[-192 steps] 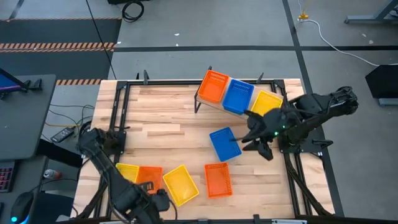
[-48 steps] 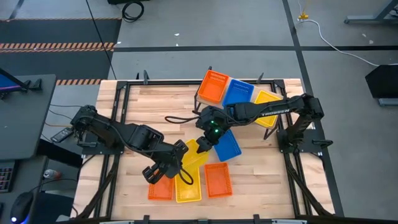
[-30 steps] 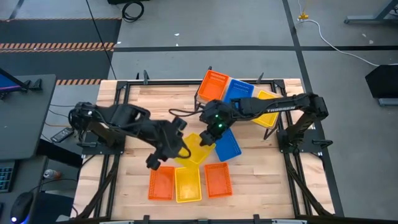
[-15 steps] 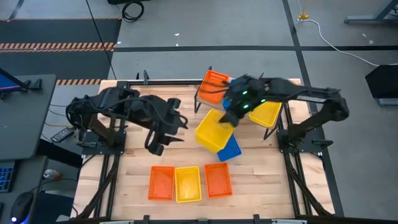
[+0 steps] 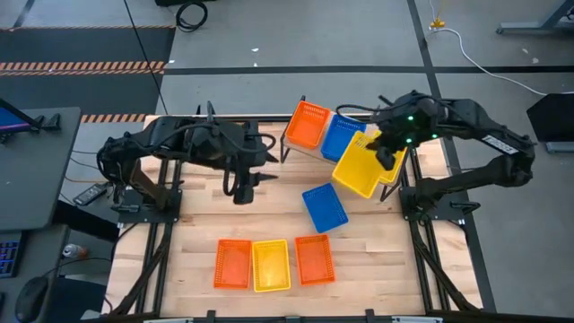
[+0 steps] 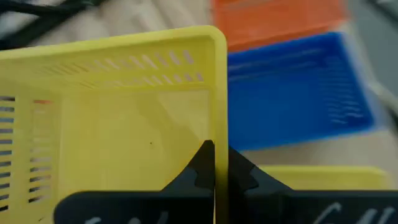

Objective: Stack baskets on shelf by color
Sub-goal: Stack the left yellow basket on the yellow basket on the shelf

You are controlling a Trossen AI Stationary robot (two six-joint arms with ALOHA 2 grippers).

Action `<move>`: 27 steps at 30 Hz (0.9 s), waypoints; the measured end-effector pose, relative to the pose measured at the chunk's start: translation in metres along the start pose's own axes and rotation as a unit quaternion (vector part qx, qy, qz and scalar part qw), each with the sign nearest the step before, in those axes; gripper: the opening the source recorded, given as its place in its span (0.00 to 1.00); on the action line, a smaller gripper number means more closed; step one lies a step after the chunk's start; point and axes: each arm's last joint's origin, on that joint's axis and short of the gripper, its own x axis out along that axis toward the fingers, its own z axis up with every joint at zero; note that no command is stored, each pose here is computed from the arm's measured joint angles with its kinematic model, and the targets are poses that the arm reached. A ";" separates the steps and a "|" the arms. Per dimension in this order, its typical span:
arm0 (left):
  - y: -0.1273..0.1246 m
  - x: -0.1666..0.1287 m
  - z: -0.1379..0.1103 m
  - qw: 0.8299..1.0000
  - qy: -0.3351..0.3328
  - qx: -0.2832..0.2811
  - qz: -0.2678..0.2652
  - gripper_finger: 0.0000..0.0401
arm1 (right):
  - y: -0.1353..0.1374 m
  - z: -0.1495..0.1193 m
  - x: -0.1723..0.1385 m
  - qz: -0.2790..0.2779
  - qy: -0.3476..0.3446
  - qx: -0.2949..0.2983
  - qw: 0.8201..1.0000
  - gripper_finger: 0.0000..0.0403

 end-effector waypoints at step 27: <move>0.011 0.001 0.010 0.998 -0.053 -0.004 0.033 0.43 | -0.051 -0.029 -0.026 -0.216 0.105 -0.075 0.968 0.02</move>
